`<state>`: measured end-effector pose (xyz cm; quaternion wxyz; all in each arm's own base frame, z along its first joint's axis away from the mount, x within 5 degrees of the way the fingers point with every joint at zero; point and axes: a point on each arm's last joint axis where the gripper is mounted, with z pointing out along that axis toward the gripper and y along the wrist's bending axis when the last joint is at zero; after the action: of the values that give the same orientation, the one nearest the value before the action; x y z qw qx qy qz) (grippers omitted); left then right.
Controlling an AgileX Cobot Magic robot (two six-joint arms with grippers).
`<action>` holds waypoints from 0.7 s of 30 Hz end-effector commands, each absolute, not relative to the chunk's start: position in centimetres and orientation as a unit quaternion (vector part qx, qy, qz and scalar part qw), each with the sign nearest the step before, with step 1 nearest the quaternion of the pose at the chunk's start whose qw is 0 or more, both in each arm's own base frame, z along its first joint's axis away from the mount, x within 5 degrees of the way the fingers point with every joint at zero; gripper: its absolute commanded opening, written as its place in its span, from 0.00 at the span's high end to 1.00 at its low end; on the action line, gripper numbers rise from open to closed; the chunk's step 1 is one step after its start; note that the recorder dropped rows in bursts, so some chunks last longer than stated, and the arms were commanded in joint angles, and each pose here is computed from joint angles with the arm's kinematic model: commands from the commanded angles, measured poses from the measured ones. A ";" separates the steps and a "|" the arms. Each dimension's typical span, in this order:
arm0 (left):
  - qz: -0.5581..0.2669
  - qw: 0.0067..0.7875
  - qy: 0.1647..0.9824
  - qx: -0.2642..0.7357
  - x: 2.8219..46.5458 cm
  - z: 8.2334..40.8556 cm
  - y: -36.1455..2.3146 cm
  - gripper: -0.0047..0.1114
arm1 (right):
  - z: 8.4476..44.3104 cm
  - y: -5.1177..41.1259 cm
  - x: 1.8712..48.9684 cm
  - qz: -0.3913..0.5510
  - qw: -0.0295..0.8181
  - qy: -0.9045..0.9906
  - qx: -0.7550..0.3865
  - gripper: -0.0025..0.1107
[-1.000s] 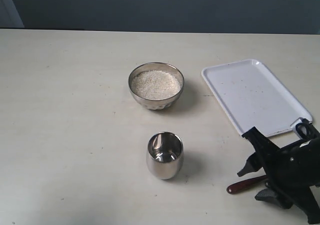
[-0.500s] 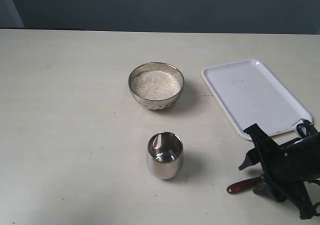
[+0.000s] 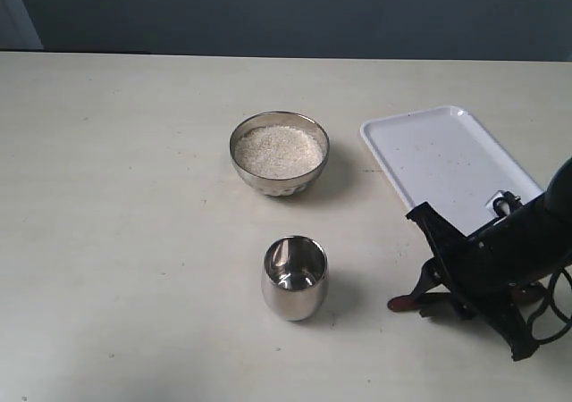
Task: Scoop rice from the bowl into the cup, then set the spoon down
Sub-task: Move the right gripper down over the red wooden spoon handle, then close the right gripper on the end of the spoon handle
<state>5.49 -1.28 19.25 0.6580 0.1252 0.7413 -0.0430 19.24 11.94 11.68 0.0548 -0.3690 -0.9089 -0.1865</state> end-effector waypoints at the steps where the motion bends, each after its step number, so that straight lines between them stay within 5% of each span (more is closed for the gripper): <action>1: -0.047 0.663 0.737 0.123 5.4 19.5 -1.3 0.96 | 11.4 11.9 18.8 -0.173 0.084 -0.912 -0.363 0.83; 10: -0.047 0.663 0.737 0.123 5.4 19.5 -1.3 0.96 | 11.4 11.8 17.7 -0.150 0.133 -0.922 -0.332 0.87; 14: -0.047 0.663 0.737 0.123 5.4 19.5 -1.3 0.96 | 11.4 11.5 17.1 -0.129 0.156 -0.932 -0.301 0.98; 21: -0.047 0.663 0.737 0.123 5.4 19.5 -1.3 0.96 | 11.5 10.9 16.1 -0.087 0.193 -0.945 -0.250 0.98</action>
<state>5.49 -1.28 19.25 0.6580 0.1252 0.7413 -0.0430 16.46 11.22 11.49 0.1805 -0.2696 -0.9401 -0.1042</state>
